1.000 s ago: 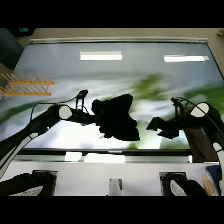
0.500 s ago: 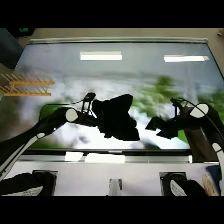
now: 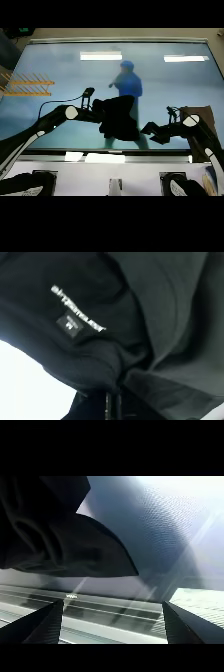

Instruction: Fold the shirts.

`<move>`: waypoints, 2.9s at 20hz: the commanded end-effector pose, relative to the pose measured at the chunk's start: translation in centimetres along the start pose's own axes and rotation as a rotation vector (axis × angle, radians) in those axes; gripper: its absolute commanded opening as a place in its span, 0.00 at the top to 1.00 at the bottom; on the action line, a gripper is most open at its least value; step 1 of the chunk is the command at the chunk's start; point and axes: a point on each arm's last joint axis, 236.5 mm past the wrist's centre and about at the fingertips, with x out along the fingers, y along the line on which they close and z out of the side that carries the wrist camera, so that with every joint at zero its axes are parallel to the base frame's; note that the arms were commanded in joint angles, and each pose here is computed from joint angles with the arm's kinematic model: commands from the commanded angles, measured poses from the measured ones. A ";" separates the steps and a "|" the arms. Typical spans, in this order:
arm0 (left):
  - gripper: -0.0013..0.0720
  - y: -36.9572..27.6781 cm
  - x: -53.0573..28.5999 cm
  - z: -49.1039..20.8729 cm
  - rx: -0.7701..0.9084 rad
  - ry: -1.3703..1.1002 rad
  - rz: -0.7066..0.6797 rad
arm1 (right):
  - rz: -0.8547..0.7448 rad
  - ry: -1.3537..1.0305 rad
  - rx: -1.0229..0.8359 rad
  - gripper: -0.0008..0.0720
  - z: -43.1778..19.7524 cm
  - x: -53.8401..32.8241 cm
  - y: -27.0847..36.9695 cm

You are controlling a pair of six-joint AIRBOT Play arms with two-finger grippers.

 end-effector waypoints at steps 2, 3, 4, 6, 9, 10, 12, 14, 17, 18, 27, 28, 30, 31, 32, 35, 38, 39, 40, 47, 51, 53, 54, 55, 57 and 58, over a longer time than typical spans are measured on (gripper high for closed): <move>0.93 -0.8 -1.1 0.6 0.011 -0.019 -0.015 | 0.068 0.033 0.041 0.04 -0.1 2.6 -0.1; 0.93 -1.0 -1.3 0.7 0.013 -0.020 -0.017 | 0.103 0.038 0.048 0.04 0.1 3.0 0.5; 0.93 -1.1 -1.6 0.8 0.015 -0.026 -0.020 | 0.121 0.035 0.062 0.04 0.5 3.4 0.6; 0.93 -1.4 -2.1 1.1 0.019 -0.040 -0.025 | 0.115 0.033 0.093 0.04 1.0 4.1 0.1; 0.93 -1.8 -2.9 1.5 0.021 -0.058 -0.034 | 0.121 0.035 0.115 0.04 1.3 4.8 -0.1; 0.93 -2.0 -3.1 1.6 0.024 -0.064 -0.036 | 0.132 0.023 0.120 0.04 1.6 4.8 0.1; 0.93 -2.2 -3.5 1.8 0.026 -0.074 -0.040 | 0.131 0.009 0.117 0.04 1.8 5.1 0.4; 0.93 -2.3 -3.7 2.0 0.030 -0.081 -0.043 | 0.116 0.014 0.064 0.04 1.0 6.3 1.6; 0.93 -2.8 -4.6 2.4 0.036 -0.101 -0.050 | 0.099 -0.003 0.010 0.21 0.7 7.4 3.6; 0.93 -3.0 -4.9 2.5 0.040 -0.110 -0.054 | 0.102 -0.014 0.012 0.37 1.0 7.4 4.1; 0.93 -8.4 -17.0 10.6 0.199 -0.430 -0.133 | 0.160 -0.206 -0.440 0.96 5.4 -3.7 15.0; 0.93 -9.9 -21.1 12.9 0.218 -0.532 -0.157 | 0.157 -0.332 -0.566 0.96 6.5 -8.5 18.2; 0.93 -14.1 -32.6 17.1 0.278 -0.801 -0.215 | 0.155 -0.677 -0.782 0.96 7.2 -21.0 24.9; 0.93 -16.4 -39.7 18.5 0.310 -0.970 -0.251 | 0.159 -0.894 -0.867 0.96 6.5 -28.4 28.0; 0.93 -18.3 -46.5 18.9 0.336 -1.131 -0.287 | 0.167 -1.130 -0.938 0.96 4.4 -36.6 30.6; 0.93 -22.0 -64.1 15.7 0.387 -1.543 -0.397 | 0.267 -1.593 -0.977 0.96 -5.6 -53.2 32.9; 0.93 -23.7 -72.4 11.9 0.403 -1.741 -0.502 | 0.378 -1.618 -0.925 0.96 -10.6 -56.1 32.1; 0.93 -24.1 -73.5 11.2 0.400 -1.768 -0.541 | 0.395 -1.578 -0.898 0.96 -10.8 -55.5 31.8; 0.93 -24.4 -74.1 11.0 0.406 -1.793 -0.557 | 0.400 -1.529 -0.869 0.96 -10.7 -54.6 31.4; 0.93 -23.6 -68.7 18.5 0.570 -1.910 -0.178 | 0.226 -1.064 -0.747 0.96 -3.8 -42.8 29.5; 0.93 -18.4 -58.4 26.8 0.531 -1.662 -0.037 | 0.064 -0.762 -0.670 0.96 1.6 -34.2 26.9; 0.93 -11.9 -50.9 31.1 0.388 -1.436 -0.014 | 0.014 -0.652 -0.625 0.96 4.6 -30.2 25.9; 0.93 -7.9 -46.2 32.6 0.303 -1.295 0.003 | -0.008 -0.602 -0.600 0.96 6.2 -28.1 25.3; 0.93 -4.3 -41.6 33.3 0.233 -1.155 0.022 | -0.026 -0.559 -0.579 0.96 7.6 -26.3 24.8; 0.93 2.3 -31.6 32.0 0.095 -0.833 0.041 | -0.062 -0.482 -0.539 0.96 10.2 -22.7 23.6; 0.93 4.8 -26.8 30.1 0.026 -0.662 0.037 | -0.078 -0.445 -0.521 0.96 11.4 -21.0 23.1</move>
